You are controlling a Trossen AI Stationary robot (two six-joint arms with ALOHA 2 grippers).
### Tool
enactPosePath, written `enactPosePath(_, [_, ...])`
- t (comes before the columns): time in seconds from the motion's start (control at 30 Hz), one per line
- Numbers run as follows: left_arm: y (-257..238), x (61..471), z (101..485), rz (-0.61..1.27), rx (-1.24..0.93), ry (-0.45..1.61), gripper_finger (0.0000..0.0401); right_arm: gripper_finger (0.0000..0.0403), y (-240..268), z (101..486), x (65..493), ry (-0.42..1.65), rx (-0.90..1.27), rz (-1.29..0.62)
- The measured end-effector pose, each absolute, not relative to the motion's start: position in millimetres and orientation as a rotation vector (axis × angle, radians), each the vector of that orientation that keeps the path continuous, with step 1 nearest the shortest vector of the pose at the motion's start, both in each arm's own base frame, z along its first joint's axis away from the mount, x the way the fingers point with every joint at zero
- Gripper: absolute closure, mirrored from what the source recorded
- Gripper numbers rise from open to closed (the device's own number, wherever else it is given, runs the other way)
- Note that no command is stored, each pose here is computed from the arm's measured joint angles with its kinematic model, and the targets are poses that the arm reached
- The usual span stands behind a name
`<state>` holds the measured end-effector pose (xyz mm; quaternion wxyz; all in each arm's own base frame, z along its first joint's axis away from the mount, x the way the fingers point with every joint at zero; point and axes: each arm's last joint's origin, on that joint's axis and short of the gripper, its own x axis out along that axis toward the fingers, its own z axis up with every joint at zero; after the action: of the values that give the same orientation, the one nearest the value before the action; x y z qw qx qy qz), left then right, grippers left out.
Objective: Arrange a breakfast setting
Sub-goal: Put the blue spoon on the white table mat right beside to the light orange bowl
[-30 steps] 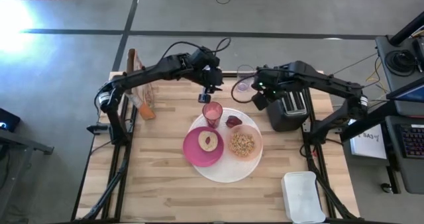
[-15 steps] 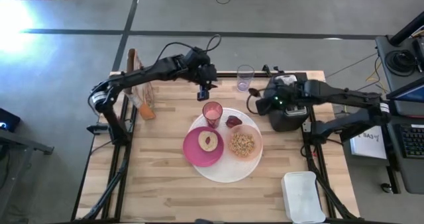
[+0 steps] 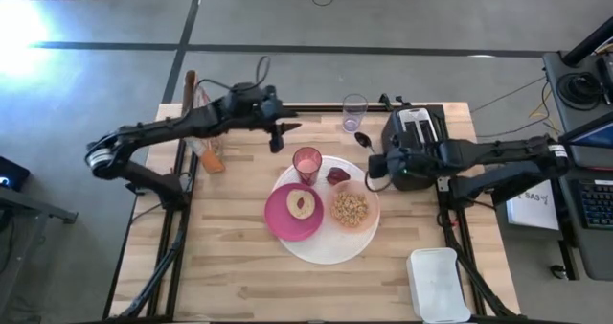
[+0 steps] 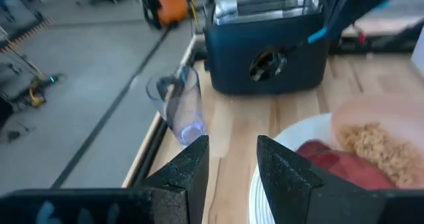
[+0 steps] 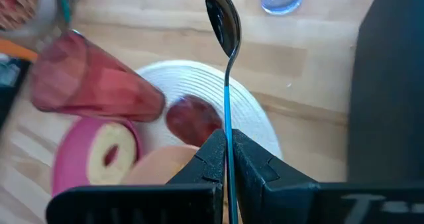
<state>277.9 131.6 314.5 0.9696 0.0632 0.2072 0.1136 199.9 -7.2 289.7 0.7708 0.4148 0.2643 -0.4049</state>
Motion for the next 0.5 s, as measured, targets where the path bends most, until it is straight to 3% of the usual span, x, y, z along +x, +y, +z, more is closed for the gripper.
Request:
enactPosePath(0.3, [113,240,315,0.271,0.135,0.22,0.029,0.0394,25,280,205,0.429,0.948,-0.943])
enactPosePath(0.5, [107,227,304,0.275,0.114,0.205,0.029,0.0394,39,268,213,0.387,0.987,-0.996])
